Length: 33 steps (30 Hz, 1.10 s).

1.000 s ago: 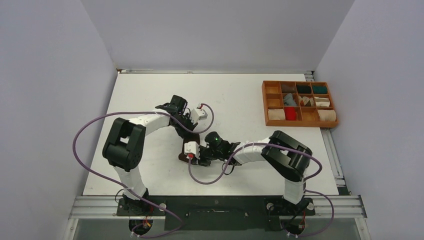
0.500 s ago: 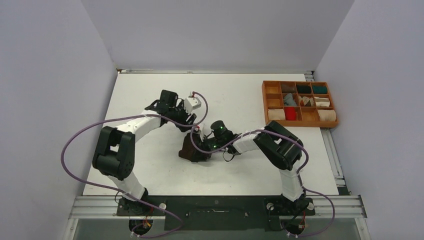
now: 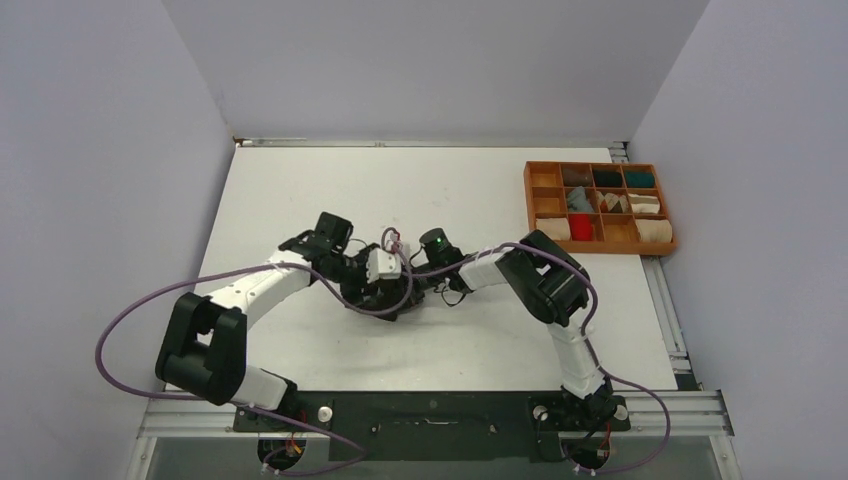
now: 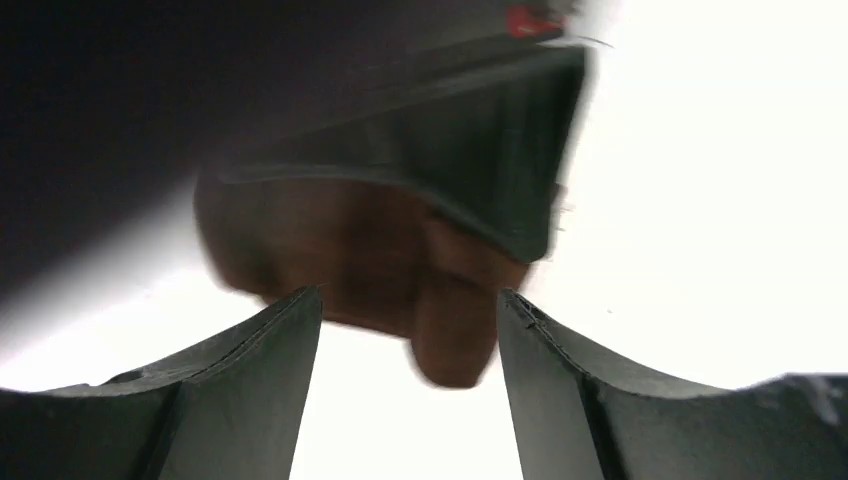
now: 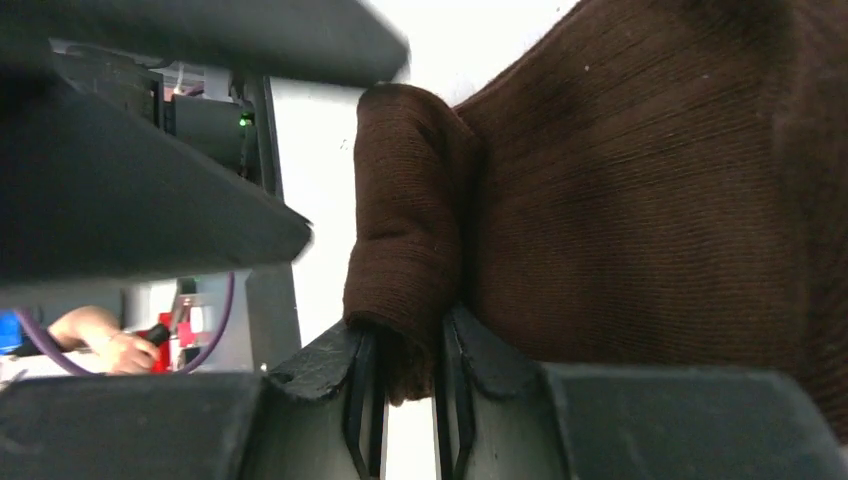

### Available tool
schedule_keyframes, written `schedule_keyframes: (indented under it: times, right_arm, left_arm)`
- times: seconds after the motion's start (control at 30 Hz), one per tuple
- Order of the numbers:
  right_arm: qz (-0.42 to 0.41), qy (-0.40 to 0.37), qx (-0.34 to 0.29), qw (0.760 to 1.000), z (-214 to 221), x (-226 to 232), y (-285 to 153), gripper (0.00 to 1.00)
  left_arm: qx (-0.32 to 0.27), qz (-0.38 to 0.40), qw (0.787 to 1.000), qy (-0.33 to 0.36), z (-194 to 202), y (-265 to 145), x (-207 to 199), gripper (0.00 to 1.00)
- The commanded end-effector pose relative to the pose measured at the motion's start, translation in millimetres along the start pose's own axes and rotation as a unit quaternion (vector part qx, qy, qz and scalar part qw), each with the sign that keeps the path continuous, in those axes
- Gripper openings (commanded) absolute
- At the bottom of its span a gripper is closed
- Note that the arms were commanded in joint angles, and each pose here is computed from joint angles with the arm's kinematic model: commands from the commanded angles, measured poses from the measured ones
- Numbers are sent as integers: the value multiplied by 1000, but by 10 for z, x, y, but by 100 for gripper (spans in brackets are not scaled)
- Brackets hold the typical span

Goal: Roll the socks
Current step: Roll the sock at the center of the board.

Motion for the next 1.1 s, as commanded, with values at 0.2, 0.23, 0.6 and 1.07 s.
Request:
schedule_keyframes:
  times: [0.2, 0.23, 0.6, 1.07]
  right_arm:
    - [88, 134, 60, 985, 364, -457, -20, 14]
    - [88, 135, 59, 985, 358, -466, -29, 14]
    - [83, 65, 16, 994, 113, -317, -270, 44]
    - [138, -162, -89, 973, 142, 209, -850, 63]
  left_arm:
    - [94, 22, 989, 114, 212, 457, -354, 60]
    - [98, 24, 989, 112, 226, 472, -366, 59]
    - [127, 91, 987, 34, 321, 471, -503, 0]
    - [106, 199, 964, -140, 405, 481, -221, 0]
Point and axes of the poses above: each gripper's point midway between its finger pads, its own y axis out along the fingers, its own x axis along the line the jaws close on, z = x × y, the point moved 10 cm from there along -y, back along the fingers, and after that the axes turned 1 degree about y, right-handed, at the moved point
